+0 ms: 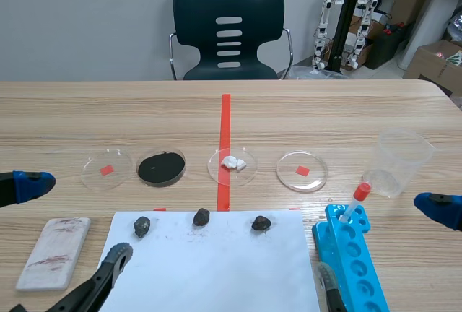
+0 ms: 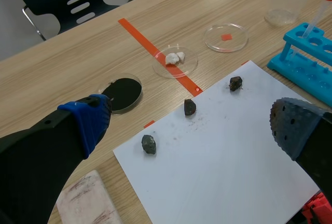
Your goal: Pick up the right mineral with the left hand
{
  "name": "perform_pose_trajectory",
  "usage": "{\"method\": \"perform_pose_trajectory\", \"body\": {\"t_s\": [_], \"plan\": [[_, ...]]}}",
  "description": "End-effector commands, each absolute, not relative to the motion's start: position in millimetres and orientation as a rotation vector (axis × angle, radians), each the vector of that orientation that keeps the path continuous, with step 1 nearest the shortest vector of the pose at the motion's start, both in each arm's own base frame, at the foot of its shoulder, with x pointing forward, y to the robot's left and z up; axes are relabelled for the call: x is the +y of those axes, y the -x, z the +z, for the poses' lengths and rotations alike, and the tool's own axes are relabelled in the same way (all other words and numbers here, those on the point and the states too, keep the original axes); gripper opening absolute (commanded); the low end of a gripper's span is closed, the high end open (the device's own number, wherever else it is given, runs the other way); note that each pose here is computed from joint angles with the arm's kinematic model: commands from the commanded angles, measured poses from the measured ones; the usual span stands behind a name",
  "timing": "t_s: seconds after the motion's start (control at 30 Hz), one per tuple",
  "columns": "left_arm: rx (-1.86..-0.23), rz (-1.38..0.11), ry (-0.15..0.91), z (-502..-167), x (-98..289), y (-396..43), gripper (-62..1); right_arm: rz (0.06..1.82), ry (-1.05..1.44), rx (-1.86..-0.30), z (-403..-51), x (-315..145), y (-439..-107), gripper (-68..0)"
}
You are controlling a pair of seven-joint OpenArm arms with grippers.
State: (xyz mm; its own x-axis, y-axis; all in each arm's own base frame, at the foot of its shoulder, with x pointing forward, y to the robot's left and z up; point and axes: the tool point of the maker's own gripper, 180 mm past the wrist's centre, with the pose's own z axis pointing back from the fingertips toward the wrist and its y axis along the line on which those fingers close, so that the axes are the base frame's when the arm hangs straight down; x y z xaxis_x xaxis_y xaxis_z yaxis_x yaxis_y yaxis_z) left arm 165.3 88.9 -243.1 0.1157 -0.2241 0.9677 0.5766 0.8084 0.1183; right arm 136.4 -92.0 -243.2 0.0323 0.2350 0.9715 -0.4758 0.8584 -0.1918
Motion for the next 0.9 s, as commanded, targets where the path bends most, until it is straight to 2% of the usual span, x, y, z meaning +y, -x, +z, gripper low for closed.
{"method": "perform_pose_trajectory", "body": {"t_s": [0.0,0.87], "plan": [[-1.365,-0.589,0.336,-235.3,85.4,-167.2,1.4,0.549,-0.204,-1.477,-233.4,-92.0,-140.0,-2.0],[-1.349,-0.593,0.327,-238.3,86.4,-168.5,1.4,0.549,-0.204,-1.477,-233.3,-92.0,-140.0,-2.0]]}}
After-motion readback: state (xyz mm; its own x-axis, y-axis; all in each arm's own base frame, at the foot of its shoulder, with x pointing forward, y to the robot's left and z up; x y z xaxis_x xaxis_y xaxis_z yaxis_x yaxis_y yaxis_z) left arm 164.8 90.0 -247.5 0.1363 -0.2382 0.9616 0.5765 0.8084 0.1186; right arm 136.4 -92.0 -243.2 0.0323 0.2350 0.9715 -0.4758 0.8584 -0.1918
